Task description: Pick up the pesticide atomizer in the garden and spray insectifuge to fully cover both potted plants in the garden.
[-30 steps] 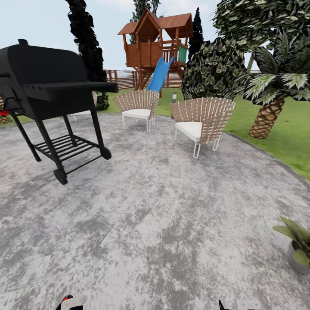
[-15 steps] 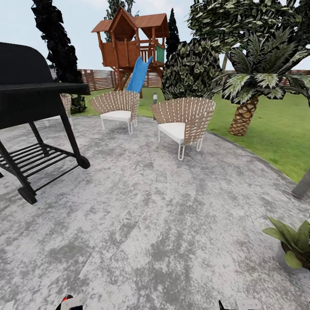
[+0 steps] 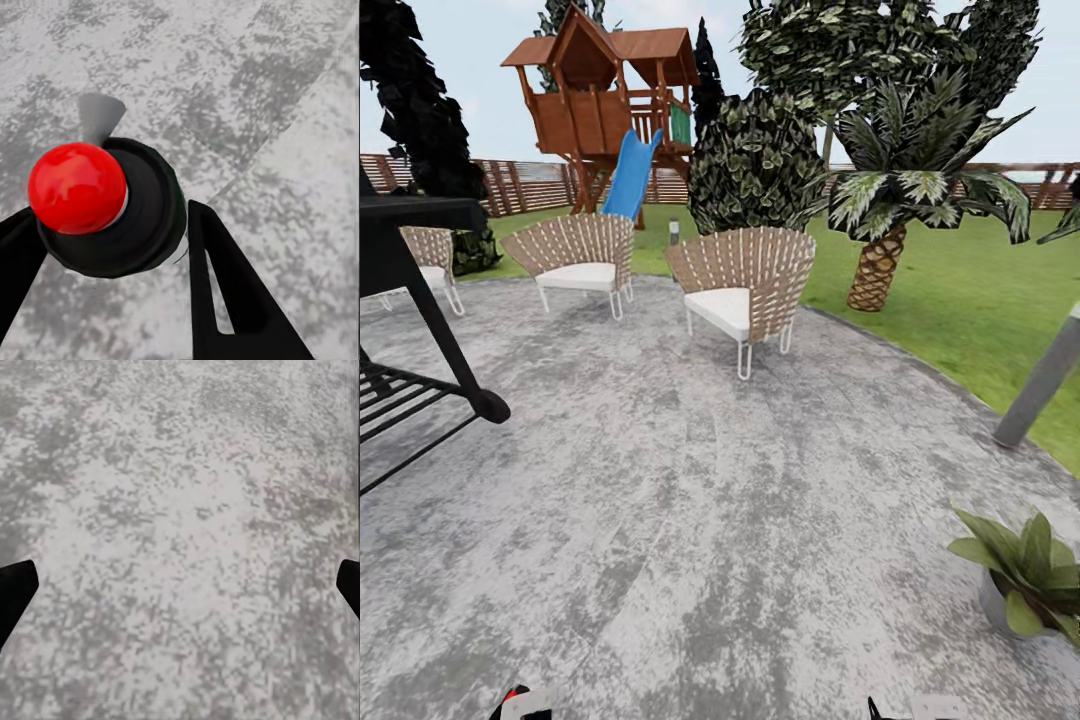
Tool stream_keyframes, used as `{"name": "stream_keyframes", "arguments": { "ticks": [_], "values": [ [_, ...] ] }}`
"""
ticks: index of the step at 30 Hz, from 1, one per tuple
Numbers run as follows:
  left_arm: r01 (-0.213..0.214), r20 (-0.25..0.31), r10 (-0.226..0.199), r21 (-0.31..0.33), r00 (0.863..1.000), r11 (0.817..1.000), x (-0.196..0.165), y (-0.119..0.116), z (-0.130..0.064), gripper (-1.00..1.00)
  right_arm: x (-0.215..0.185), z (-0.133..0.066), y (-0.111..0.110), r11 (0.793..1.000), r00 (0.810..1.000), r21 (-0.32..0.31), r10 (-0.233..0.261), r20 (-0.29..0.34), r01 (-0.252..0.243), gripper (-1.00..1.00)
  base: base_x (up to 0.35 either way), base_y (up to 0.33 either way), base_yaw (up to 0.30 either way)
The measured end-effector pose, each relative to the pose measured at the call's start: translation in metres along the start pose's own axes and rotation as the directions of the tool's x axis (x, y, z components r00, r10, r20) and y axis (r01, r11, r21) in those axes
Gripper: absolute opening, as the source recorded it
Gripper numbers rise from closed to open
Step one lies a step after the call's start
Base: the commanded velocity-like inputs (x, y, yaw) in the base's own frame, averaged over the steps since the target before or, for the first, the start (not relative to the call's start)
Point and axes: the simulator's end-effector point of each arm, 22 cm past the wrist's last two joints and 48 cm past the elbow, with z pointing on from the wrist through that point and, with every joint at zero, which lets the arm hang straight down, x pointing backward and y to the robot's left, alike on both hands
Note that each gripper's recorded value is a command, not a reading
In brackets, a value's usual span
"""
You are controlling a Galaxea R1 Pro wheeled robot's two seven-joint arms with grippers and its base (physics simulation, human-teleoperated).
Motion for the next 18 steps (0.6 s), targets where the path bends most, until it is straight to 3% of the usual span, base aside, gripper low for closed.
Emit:
{"name": "stream_keyframes", "arguments": {
  "ticks": [18],
  "values": [
    [0.000,0.000,0.000,0.000,1.000,1.000,0.0000,0.0001,0.0000,-1.00,-0.0001,0.0000,0.0000,1.000,1.000,0.000,0.000,0.000,0.000,1.00,0.327,0.150,-0.268]
  ]
}}
